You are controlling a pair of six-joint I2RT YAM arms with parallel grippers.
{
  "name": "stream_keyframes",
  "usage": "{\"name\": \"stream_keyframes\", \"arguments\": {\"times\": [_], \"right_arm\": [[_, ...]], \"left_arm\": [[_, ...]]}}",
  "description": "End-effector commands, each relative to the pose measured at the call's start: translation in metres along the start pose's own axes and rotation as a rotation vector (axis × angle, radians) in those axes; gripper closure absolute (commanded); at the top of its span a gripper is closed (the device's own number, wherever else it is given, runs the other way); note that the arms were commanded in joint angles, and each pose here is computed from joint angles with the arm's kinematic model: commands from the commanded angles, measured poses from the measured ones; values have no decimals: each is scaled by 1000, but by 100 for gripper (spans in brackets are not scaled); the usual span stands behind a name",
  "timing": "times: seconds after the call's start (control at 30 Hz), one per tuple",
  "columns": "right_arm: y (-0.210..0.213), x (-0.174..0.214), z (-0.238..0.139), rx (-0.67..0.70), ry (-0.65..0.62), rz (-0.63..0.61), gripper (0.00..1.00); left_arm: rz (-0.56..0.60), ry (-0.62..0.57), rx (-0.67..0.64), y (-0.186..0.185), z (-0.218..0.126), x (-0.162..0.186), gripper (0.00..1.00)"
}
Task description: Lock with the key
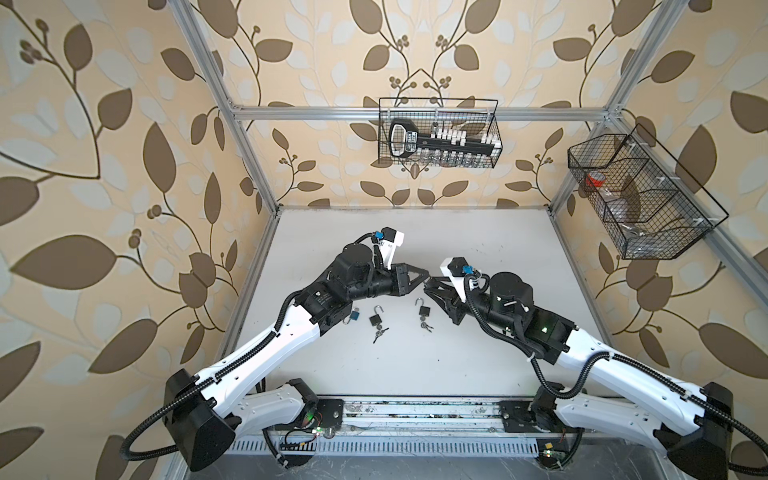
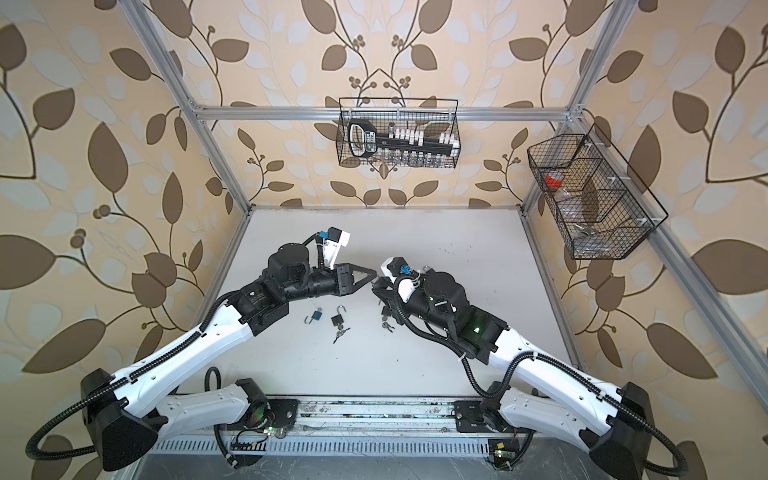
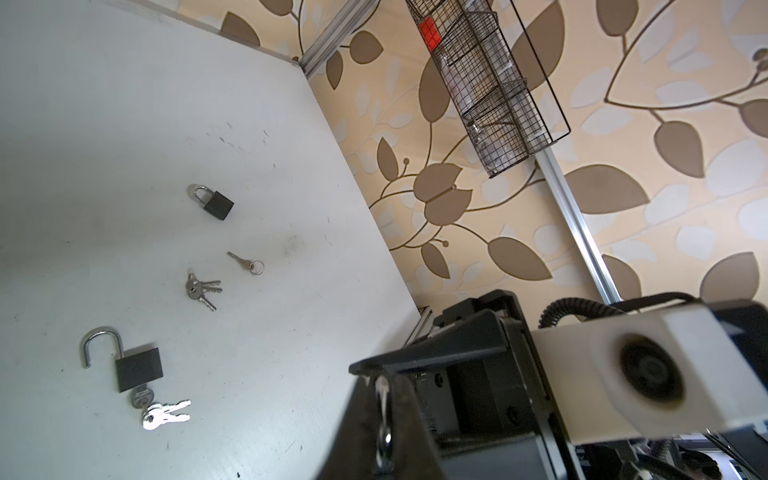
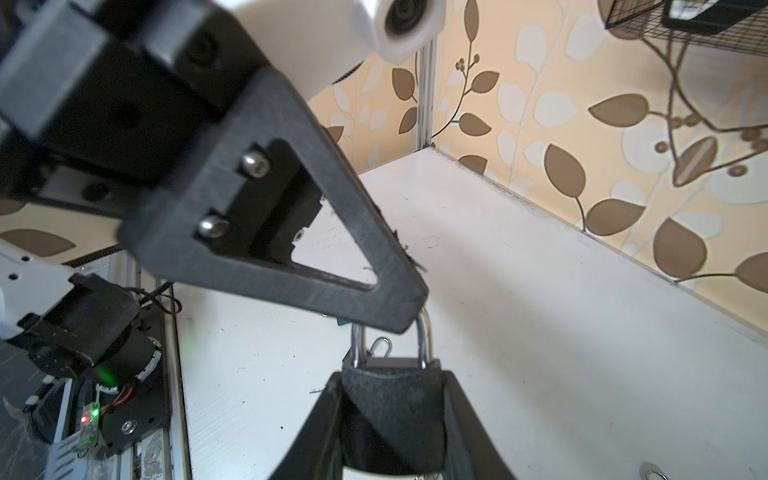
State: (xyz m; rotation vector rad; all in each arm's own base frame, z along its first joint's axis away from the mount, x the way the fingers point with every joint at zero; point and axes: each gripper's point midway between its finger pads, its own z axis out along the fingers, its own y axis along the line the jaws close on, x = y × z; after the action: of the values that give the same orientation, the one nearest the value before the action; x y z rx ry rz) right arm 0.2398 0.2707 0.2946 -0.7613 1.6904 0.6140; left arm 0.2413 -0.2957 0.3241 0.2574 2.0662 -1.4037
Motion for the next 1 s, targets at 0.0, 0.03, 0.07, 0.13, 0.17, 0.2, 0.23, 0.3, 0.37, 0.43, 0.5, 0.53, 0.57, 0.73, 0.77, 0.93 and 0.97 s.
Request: {"name": "stream_keyframes", "arguments": {"times": [0.0,0.03,0.07,0.13,0.17,0.2,0.23,0.3,0.37,0.43,0.5,0.53,0.57,0.73,0.77,0.93,0.97], "right_arm": [[-15,-5,-15,86,-39,59,100],[-18,-2,-18,101,-32,73,100],[-21,3,-22,117,-22,87,100],[-26,15,-26,150,7,118,100],[-29,20,-29,170,24,137,100],[-31,25,-31,181,44,150,100],[-32,32,-32,192,70,160,100],[-36,46,-35,223,116,182,100],[-40,57,-35,248,153,193,100],[-38,67,-32,235,203,187,100],[-43,80,-28,269,289,188,100],[-43,84,-25,267,326,179,100],[-42,89,-22,262,361,167,100],[-44,93,-13,258,411,139,100],[-45,94,-11,256,418,140,100],[-63,103,2,221,496,233,100],[-67,103,5,221,508,245,100]], "left_arm": [[94,-34,-2,-24,-15,-18,48],[112,-46,-30,-23,-19,-21,40],[138,-60,-56,-23,-23,-25,26],[191,-81,-106,-20,-31,-30,6],[213,-82,-139,-16,-33,-30,1],[236,-74,-161,-12,-35,-29,1],[245,-63,-176,-8,-35,-27,1],[236,-41,-217,2,-35,-21,1],[215,-26,-233,12,-34,-14,1],[195,-19,-255,22,-32,-7,1],[185,-9,-291,35,-33,0,1],[175,-10,-318,42,-33,2,1],[156,-21,-363,53,-36,3,1],[131,-47,-435,78,-38,11,1],[129,-48,-450,82,-39,12,1],[115,-46,-513,99,-39,14,1],[107,-40,-521,102,-38,14,1]]}}
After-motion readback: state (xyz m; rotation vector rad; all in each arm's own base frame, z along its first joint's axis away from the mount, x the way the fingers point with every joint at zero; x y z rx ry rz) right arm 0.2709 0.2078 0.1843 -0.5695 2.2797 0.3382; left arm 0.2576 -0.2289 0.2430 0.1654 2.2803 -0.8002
